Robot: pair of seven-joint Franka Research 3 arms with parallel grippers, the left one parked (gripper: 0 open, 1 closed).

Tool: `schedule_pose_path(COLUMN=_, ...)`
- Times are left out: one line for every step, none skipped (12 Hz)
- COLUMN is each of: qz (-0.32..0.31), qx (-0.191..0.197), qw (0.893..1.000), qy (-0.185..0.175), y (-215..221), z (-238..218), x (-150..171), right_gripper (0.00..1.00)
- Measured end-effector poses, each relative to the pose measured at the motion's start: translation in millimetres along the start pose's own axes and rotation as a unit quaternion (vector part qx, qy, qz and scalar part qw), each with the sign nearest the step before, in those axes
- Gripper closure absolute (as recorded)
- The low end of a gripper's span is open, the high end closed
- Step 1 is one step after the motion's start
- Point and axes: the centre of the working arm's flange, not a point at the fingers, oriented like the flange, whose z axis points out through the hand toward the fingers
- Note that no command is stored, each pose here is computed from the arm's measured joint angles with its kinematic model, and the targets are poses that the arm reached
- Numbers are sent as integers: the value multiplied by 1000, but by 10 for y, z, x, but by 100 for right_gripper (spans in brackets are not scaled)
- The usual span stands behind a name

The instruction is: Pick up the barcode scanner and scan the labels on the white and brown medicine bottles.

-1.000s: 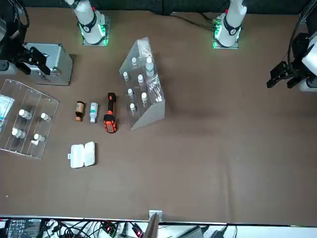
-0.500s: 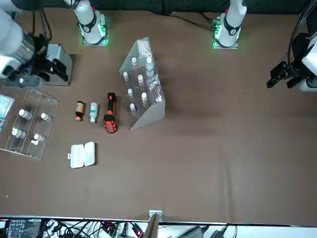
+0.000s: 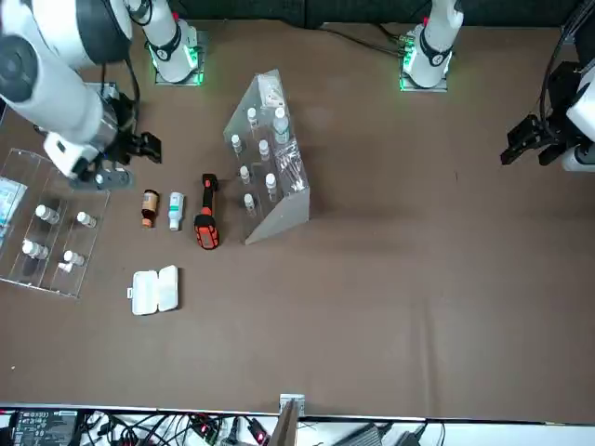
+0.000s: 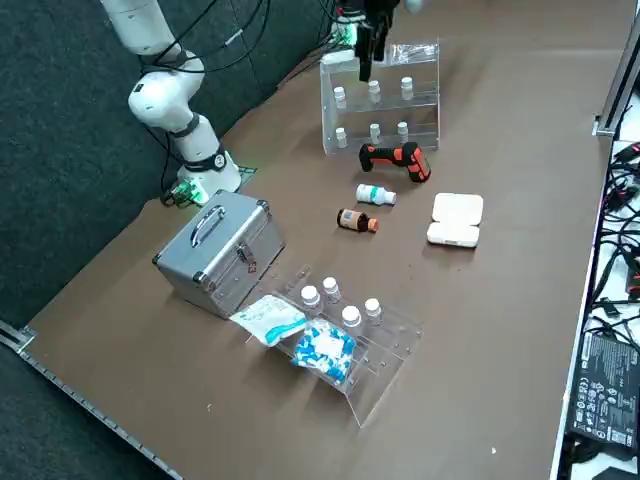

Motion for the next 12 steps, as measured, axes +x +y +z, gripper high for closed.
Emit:
schedule_pose_path(qz=-1, qx=5, qw=1000, qy=-2, y=-42, z=136, x=63, right_gripper=0)
schedule_pose_path(qz=-1, qx=11, qw=1000, qy=-2, y=-70, z=279, x=116, right_gripper=0)
schedule_pose_path(qz=-1, qx=14, qw=1000, qy=-3, y=-88, z=428, x=156, right_gripper=0)
schedule_pose_path(qz=-1, qx=14, qw=1000, qy=-4, y=-107, z=564, x=175, right_gripper=0)
schedule_pose_path(qz=-3, qx=14, qw=1000, qy=-3, y=-134, z=683, x=185, right_gripper=0)
schedule_pose_path(qz=-4, qx=14, qw=1000, qy=-5, y=-163, z=786, x=189, right_gripper=0)
schedule_pose_path(qz=-6, qx=13, qw=1000, qy=-7, y=-188, z=873, x=192, right_gripper=0)
schedule_pose_path(qz=-8, qx=12, qw=1000, qy=-7, y=-215, z=946, x=196, right_gripper=0)
schedule_pose_path(qz=-10, qx=12, qw=1000, qy=-5, y=-251, z=1010, x=202, right_gripper=0)
schedule_pose_path(qz=-11, qx=11, qw=1000, qy=-3, y=-335, z=1164, x=214, right_gripper=0)
schedule_pose_path(qz=-9, qx=10, qw=1000, qy=-4, y=-387, z=1260, x=225, right_gripper=0)
schedule_pose_path(qz=-11, qx=9, qw=1000, qy=-2, y=-456, z=1370, x=241, right_gripper=0)
